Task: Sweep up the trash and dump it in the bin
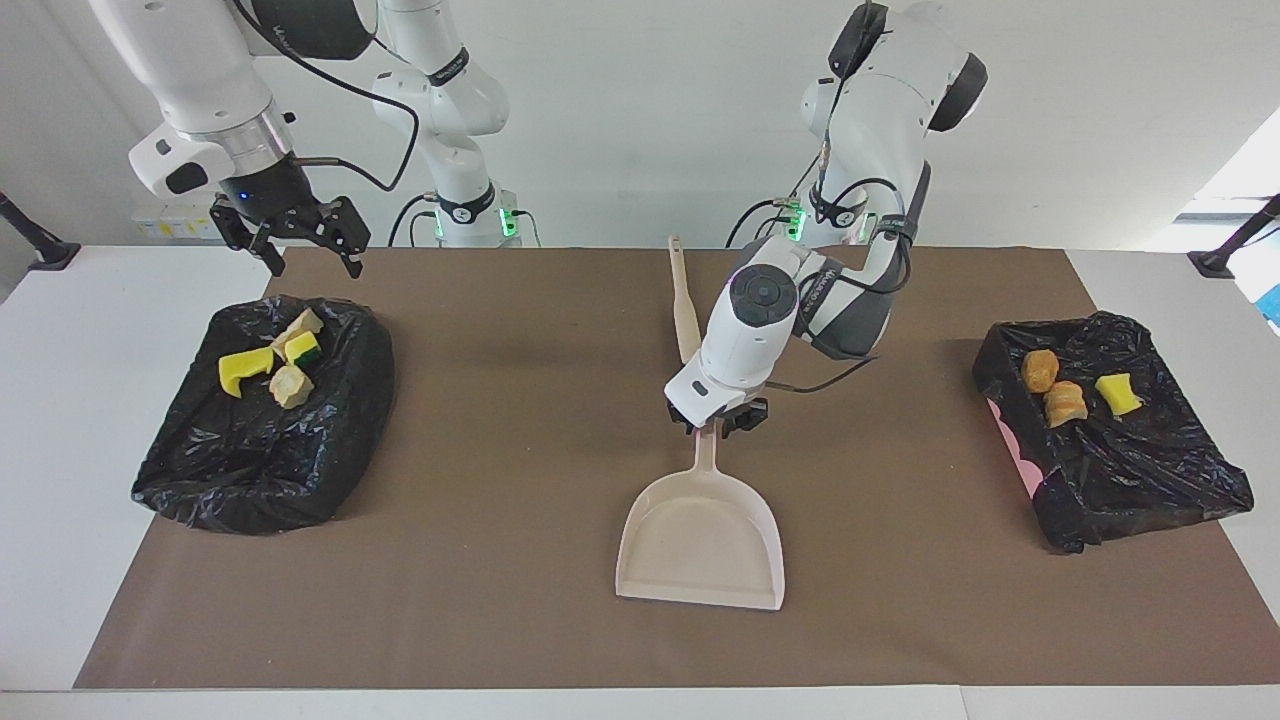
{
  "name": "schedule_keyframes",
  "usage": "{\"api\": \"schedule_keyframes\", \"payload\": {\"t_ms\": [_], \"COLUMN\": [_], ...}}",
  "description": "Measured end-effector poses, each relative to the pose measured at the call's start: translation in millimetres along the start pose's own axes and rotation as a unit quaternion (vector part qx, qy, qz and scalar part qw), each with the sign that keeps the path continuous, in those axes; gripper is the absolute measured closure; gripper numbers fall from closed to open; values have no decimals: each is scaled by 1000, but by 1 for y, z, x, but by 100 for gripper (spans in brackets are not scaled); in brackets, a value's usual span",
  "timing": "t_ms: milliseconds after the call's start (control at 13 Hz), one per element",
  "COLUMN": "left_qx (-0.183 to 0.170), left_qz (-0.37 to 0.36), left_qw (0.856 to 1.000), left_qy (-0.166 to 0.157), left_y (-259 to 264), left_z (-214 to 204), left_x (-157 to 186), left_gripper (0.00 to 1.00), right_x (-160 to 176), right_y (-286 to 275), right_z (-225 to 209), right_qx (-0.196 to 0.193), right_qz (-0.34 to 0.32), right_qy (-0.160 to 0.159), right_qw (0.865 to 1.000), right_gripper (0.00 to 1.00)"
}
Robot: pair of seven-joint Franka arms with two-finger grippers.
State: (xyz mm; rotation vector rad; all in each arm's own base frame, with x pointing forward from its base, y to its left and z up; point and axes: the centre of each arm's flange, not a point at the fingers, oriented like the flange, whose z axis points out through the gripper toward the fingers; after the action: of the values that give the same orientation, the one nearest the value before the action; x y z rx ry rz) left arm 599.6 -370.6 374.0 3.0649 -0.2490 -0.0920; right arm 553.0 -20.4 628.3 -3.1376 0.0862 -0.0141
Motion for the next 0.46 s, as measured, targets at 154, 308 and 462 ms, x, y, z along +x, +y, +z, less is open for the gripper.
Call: {"api": "schedule_keyframes", "payload": {"t_ms": [154,308,462], "left_qx": [19,43,63], "left_qz": [-10,-6,4], "left_qw": [1000,999,997], "left_qy": [16,30,42], "left_y": [-19,-47,-77], "left_z": [-24,-53,-81], "left_x": [-3,-13,-27], "left_gripper": [1,0,0], "right_x": [0,0,0], "right_y": [0,0,0], "right_z": [0,0,0], "right_qx": [0,0,0], "right_qz": [0,0,0], "right_qy": [0,0,0], "right_qw": [1000,1000,1000], "right_gripper": [0,0,0]}}
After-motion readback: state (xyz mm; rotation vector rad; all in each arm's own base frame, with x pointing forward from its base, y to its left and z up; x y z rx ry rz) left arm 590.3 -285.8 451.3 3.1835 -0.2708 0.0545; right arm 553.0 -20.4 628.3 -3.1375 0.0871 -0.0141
